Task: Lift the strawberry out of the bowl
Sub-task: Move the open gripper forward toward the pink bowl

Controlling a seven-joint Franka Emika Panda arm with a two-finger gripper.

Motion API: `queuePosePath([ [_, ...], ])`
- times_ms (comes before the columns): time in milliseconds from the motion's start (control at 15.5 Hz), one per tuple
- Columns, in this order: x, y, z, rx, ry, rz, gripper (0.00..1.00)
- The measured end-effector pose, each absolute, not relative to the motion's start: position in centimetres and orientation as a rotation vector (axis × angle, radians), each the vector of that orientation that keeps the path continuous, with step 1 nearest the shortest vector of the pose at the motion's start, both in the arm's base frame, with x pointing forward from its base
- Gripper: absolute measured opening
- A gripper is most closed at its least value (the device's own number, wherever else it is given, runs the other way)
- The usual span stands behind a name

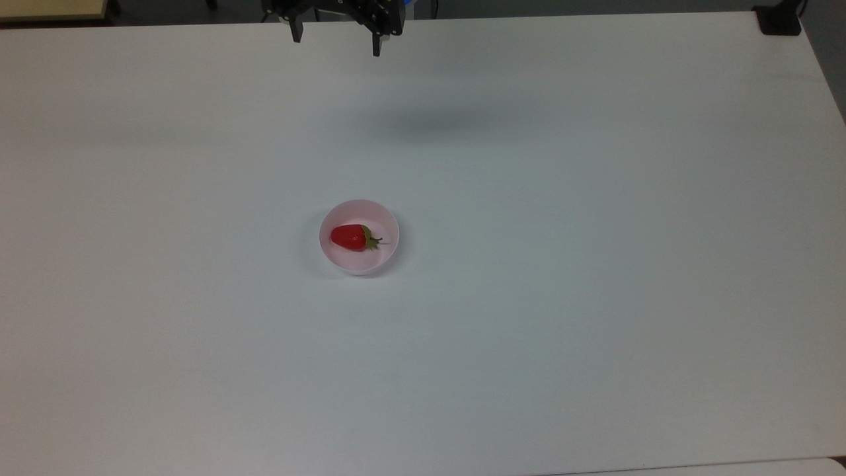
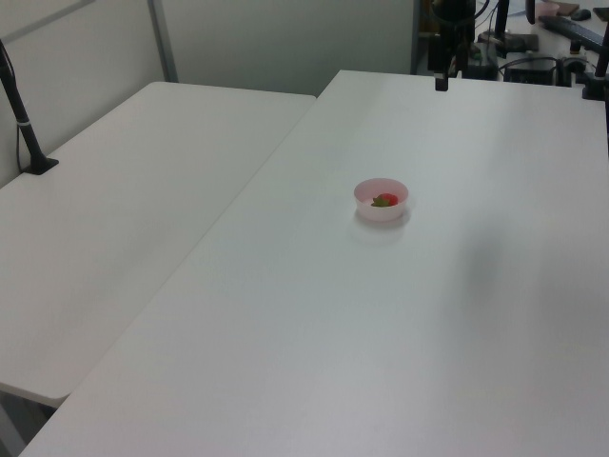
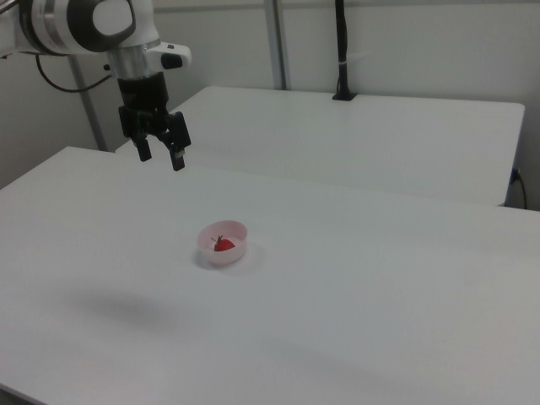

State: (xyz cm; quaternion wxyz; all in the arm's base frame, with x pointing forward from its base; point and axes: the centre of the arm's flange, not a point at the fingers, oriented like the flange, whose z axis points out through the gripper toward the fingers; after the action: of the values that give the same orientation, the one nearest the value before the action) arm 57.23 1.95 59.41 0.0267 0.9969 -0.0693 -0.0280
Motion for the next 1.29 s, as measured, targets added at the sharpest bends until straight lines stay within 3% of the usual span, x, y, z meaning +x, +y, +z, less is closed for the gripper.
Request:
queuePosePath([
  [1287, 58.5, 1.4, 58.8, 3.072, -0.204, -0.021, 1.0],
])
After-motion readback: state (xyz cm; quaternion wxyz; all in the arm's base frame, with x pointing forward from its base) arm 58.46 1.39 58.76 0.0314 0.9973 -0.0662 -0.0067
